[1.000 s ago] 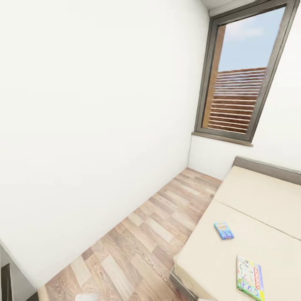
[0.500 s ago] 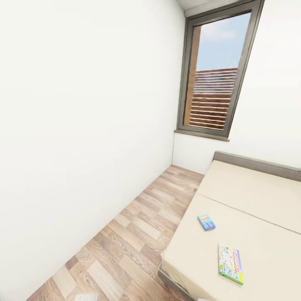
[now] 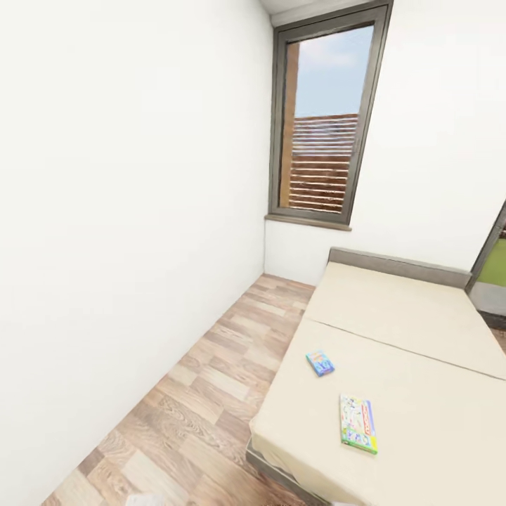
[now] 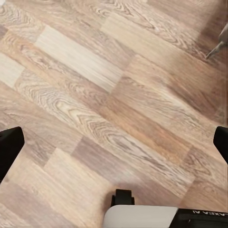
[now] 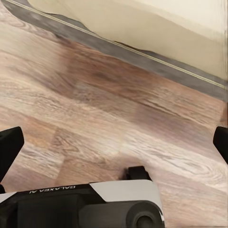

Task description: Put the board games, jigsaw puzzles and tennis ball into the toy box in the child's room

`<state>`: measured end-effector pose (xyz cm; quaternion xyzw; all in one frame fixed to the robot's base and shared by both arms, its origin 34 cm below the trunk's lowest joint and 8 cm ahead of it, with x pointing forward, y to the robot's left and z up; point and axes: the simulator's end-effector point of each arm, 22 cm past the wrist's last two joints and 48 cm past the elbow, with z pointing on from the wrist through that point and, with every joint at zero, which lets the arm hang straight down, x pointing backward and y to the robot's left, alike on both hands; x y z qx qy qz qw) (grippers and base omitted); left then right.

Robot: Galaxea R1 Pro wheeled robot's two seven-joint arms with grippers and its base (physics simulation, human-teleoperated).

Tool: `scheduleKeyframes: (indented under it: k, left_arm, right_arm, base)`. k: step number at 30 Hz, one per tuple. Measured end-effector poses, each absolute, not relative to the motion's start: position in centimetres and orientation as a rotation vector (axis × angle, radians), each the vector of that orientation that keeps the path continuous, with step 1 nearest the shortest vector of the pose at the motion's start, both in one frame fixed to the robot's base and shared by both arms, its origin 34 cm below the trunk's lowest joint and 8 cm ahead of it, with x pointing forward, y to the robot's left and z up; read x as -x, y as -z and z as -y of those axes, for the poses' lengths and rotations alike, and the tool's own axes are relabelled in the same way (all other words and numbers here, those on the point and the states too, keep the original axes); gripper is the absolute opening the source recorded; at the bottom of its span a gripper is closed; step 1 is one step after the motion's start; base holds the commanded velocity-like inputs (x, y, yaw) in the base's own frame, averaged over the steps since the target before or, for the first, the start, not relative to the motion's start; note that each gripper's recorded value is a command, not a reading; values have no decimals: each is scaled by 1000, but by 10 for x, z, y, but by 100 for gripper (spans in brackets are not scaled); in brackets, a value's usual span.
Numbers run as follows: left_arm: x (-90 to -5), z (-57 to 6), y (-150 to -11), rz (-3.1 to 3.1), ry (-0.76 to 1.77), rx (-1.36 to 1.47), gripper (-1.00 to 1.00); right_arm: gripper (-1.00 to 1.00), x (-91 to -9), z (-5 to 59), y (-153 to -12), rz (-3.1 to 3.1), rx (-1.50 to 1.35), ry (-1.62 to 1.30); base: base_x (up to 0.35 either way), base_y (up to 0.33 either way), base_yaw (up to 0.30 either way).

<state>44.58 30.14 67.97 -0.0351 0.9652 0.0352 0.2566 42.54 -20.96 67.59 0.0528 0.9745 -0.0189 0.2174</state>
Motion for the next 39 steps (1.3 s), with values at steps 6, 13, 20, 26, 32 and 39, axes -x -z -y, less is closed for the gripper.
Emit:
scheduleKeyframes:
  k: [6,13,20,26,32,39]
  left_arm:
    - [-445,-301,-678,-2623,-95,95,100]
    - [-443,-301,-677,-2627,-96,95,100]
    - [-442,-301,-675,-2632,-95,95,100]
    - [-440,-300,-674,-2636,-95,95,100]
    - [-439,-301,-673,-2640,-95,95,100]
    - [-438,-301,-671,-2644,-97,94,100]
  right_arm:
    - [100,-424,210,-675,-2703,-146,53]
    - [100,-423,209,-673,-2707,-146,53]
    - [100,-422,209,-672,-2710,-146,53]
    - [100,-420,209,-671,-2713,-145,54]
    - [100,-419,209,-670,-2717,-146,54]
    - [100,-418,209,-668,-2720,-145,55]
  base:
    - [0,0,-276]
    - [0,0,-275]
    - [0,0,-274]
    - [0,0,-272]
    - [0,0,-272]
    - [0,0,-254]
